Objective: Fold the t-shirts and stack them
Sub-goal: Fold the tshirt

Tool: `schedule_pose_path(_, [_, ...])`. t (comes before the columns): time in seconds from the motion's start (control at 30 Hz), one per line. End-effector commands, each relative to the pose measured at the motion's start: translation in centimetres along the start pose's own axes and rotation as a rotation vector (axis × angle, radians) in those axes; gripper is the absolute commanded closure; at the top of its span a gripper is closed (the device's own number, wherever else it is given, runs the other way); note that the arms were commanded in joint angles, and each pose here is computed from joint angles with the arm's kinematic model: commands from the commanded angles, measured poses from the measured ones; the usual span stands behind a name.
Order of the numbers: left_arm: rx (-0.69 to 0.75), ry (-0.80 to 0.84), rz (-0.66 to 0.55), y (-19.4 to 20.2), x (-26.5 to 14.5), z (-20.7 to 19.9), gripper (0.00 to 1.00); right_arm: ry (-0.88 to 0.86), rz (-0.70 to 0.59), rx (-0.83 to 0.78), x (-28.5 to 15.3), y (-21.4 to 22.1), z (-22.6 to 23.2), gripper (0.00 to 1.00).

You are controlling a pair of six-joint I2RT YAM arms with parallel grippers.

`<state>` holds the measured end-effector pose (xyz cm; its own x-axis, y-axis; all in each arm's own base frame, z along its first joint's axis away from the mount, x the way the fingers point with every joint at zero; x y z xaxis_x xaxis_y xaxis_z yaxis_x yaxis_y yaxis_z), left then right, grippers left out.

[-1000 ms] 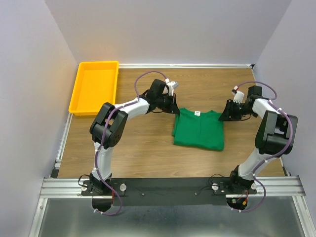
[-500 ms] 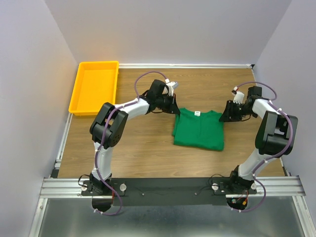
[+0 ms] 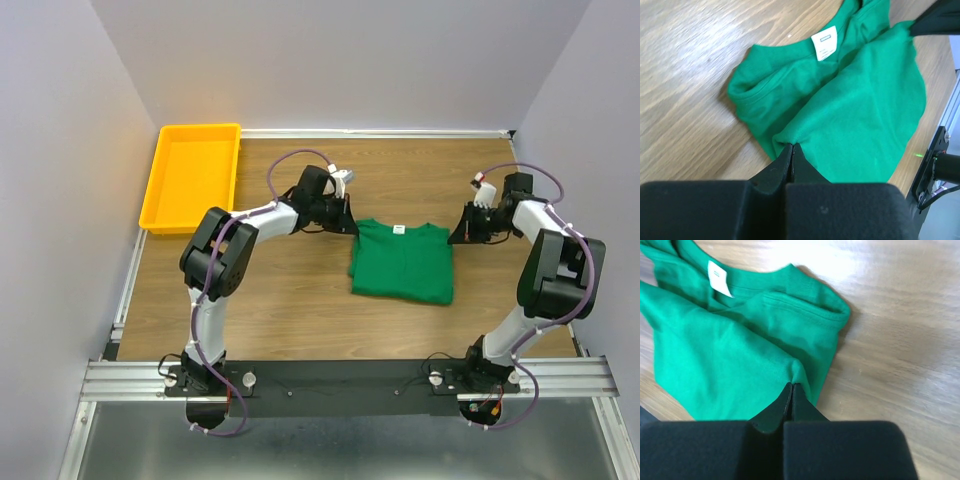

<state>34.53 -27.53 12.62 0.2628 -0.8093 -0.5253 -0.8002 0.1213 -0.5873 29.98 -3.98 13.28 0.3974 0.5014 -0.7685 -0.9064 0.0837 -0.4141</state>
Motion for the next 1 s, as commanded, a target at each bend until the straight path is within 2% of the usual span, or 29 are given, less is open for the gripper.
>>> schedule_pose_path(0.0, [0.016,-0.018,-0.069,-1.2,-1.9,-0.2,1.00,-0.006,-0.094,-0.055,-2.3,-2.1,1.7,0.99])
schedule_pose_path(0.23, [0.044,-0.023,-0.136,-3.1,-2.8,-0.3,1.00,-0.031,-0.150,-0.093,-3.2,-3.5,2.3,1.00])
schedule_pose_path(0.37, [0.037,-0.035,-0.163,-4.3,-2.2,0.0,1.00,-0.022,-0.198,-0.099,-2.1,-4.9,1.4,0.99])
schedule_pose_path(0.63, [-0.013,-0.052,-0.145,-5.3,1.4,3.3,1.00,0.043,-0.195,-0.002,2.5,-6.4,-2.4,0.99])
schedule_pose_path(0.97, [-0.094,-0.131,-0.196,-7.1,1.9,6.9,1.00,0.132,-0.281,0.039,3.5,-8.8,-4.0,0.99])
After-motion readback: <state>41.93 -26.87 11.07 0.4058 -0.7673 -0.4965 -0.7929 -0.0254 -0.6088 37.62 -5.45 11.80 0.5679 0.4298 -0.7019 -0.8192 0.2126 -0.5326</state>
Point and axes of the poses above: each gripper's point midway between its finger pads, its own x axis out along the fingers, its own z axis along the line the jaws close on, y = z × x, the point moved 10 cm from there along -x, back along the fingers, and after that the axes turned 1 degree about x, right-handed, at the moved point
